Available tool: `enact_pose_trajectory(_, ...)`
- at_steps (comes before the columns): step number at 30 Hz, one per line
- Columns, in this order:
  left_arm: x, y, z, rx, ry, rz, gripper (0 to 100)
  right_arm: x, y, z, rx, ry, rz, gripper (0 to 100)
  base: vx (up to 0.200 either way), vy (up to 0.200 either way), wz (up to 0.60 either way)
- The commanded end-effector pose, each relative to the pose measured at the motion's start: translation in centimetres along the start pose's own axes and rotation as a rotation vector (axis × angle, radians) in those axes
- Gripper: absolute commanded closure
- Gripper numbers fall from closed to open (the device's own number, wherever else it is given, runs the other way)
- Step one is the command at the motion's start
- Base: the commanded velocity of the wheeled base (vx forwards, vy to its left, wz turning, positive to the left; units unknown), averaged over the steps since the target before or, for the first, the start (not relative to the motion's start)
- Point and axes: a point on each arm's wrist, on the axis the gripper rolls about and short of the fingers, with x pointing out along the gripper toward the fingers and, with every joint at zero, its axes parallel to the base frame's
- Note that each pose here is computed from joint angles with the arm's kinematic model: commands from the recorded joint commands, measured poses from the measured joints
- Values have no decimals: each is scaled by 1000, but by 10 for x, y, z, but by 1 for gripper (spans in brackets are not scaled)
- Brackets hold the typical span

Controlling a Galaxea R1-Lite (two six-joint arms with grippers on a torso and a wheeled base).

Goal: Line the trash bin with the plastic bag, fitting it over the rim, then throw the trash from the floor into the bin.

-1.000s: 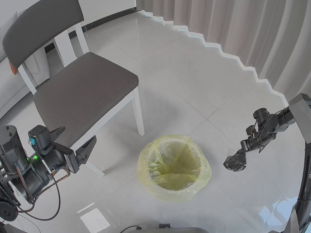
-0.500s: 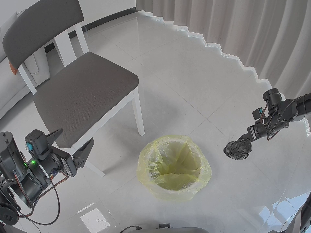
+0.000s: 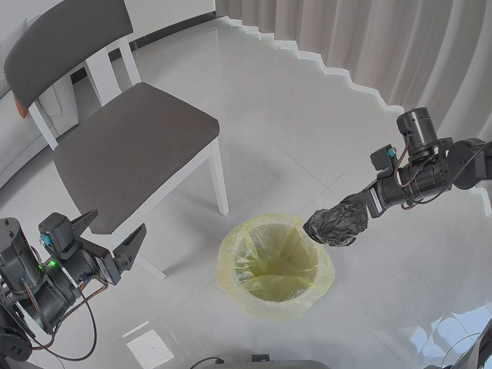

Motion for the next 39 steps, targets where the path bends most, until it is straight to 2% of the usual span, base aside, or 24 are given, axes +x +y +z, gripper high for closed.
enact_pose_trajectory(1,0,0,-3,-5,13,-2,0,21,23,9,-51,3,34,100,0,0,0)
enact_pose_trajectory(9,0,0,-1,-13,-7,-1,0,80,46,12,-91,61,97,100,0,0,0)
enact_pose_trajectory(15,0,-1,-1,-14,-10,-2,0,96,63,7,-115,94,136,100,0,0,0)
enact_pose_trajectory(21,1,-1,-1,-15,-8,-4,0,110,66,-11,-113,165,152,100,0,0,0)
enact_pose_trajectory(28,0,-1,0,-18,-22,-4,0,116,75,-50,-123,252,180,100,0,0,0)
enact_pose_trajectory(30,0,-1,0,-19,-20,-4,0,114,83,-61,-141,239,193,100,0,0,0)
enact_pose_trajectory(33,1,-1,1,-30,-29,-4,0,117,83,-61,-142,209,189,100,0,0,0)
enact_pose_trajectory(39,-1,0,1,-34,-35,0,0,130,74,-34,-130,129,168,100,0,0,0)
